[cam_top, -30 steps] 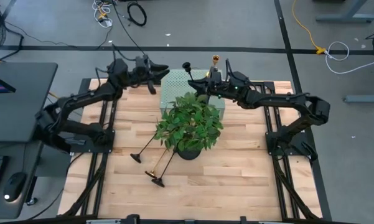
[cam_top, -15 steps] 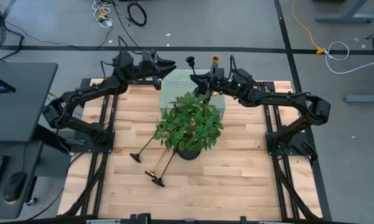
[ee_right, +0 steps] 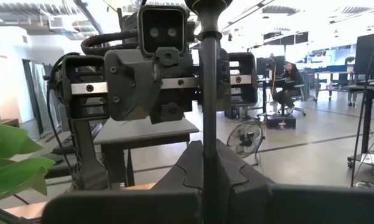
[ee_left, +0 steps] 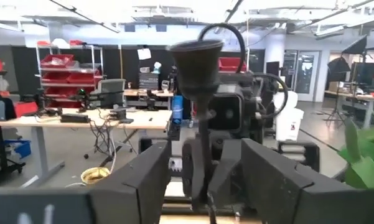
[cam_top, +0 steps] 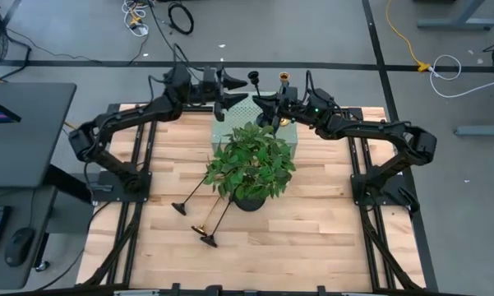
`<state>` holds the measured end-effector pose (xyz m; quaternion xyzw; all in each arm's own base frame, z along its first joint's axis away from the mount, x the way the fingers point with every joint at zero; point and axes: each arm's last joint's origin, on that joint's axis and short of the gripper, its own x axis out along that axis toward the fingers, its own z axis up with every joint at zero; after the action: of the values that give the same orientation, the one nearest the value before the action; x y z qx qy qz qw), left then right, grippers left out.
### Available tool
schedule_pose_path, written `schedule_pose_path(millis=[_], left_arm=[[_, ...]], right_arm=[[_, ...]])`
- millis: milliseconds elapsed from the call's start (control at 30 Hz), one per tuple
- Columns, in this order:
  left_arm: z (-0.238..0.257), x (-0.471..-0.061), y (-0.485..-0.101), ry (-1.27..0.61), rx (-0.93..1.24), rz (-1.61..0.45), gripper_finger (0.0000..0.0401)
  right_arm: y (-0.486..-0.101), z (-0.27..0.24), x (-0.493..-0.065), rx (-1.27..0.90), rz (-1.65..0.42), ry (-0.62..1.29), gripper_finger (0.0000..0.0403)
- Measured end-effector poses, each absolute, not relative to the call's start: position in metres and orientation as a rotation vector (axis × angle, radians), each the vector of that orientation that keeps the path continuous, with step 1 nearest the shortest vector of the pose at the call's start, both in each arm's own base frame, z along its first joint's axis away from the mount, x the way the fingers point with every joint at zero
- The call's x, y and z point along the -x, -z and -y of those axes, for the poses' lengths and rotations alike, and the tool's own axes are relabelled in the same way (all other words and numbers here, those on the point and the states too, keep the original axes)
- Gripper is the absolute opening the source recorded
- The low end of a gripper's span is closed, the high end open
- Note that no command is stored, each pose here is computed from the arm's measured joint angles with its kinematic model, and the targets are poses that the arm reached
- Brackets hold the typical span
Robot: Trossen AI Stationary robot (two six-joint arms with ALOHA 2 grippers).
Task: Pick & Place candle stick holders
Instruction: Put the right black candle holder on the shelf
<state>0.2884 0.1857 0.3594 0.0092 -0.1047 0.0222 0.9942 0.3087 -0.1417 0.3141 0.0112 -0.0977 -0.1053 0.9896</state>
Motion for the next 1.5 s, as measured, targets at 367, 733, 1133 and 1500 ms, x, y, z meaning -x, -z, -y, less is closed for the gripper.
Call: schedule_pose_path(millis=[367, 733, 1133, 1500], left_arm=[[-0.193, -0.309, -0.356, -0.036, 0.021, 0.203, 0.0218], [-0.186, -0.323, -0.367, -0.001, 0.000, 0.239, 0.0218], [-0.186, -0.323, -0.367, -0.020, 0.005, 0.239, 0.0164], [-0.186, -0.324, -0.367, -0.015, 0.008, 0.235, 0.0018]], right_arm=[[-0.316, 0.141, -0.308, -0.016, 0.214, 0.210, 0.0001], [-0.316, 0.141, -0.308, -0.015, 0.208, 0.210, 0.0001], [-0.316, 0.140, -0.309, -0.010, 0.207, 0.207, 0.0001], [-0.316, 0.140, -0.309, 0.000, 0.207, 0.208, 0.0001]])
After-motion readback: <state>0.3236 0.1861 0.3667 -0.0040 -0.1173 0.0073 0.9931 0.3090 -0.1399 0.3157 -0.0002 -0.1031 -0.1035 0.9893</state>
